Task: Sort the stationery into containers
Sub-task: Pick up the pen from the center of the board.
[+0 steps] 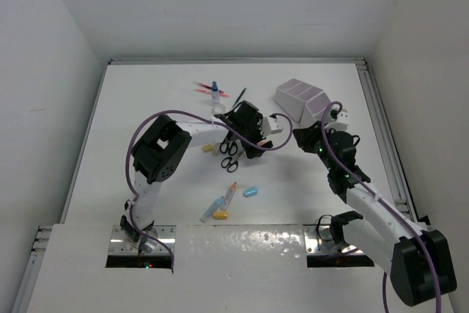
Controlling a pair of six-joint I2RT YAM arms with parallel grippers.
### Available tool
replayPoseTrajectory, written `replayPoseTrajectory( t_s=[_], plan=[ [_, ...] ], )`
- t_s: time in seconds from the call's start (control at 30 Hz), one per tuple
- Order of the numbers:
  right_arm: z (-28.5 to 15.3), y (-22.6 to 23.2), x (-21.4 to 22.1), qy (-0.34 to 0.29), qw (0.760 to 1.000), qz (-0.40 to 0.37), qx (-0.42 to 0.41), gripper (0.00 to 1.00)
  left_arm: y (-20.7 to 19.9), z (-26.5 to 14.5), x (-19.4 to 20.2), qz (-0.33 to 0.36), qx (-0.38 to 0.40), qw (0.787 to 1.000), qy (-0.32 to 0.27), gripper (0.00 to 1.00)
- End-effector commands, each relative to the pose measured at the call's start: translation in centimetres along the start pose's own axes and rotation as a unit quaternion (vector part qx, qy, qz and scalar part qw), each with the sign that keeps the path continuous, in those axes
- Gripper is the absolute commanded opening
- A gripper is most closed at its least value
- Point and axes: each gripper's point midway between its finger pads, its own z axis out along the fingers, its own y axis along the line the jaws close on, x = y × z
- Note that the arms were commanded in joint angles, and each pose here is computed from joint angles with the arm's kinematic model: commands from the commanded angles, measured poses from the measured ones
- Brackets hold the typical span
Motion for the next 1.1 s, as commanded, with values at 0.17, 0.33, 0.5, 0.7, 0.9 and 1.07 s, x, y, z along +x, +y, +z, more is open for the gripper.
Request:
replayPoseTrajectory(
  t_s=[0.17,0.33,0.5,0.7,0.9,1.07],
  plan=[
    [-1.2,0.7,-1.2,-0.026,0.999,-0.017,-0.019,0.00,0.4,0.7,-0.6,0.004,0.005,1.000,0.005,0.72],
    [-1.7,0.9,-1.8,-0.040,0.998,-0.028,-0.026,0.00,-0.9,-0.2,1.2,-0.018,0.022,0.998,0.051,0.71],
    [-1.5,1.1,-2.1,-0.039,0.998,-0.032,-0.026,0.00,-1.0,-0.2,2.0,-0.018,0.009,0.997,0.072,0.60],
    [-1.2,1.2,-1.8,-0.033,0.999,-0.025,-0.028,0.00,-0.7,0.8,0.7,-0.002,-0.005,0.999,0.042,0.30],
    [-1.5,1.2,-2.2,-0.035,0.999,-0.030,-0.024,0.00,-0.6,1.3,1.4,0.002,0.008,0.999,0.034,0.00],
    [-1.6,1.6,-2.7,-0.028,0.999,-0.024,-0.021,0.00,0.9,-1.4,-3.0,-0.032,0.023,0.999,0.000,0.00]
  ],
)
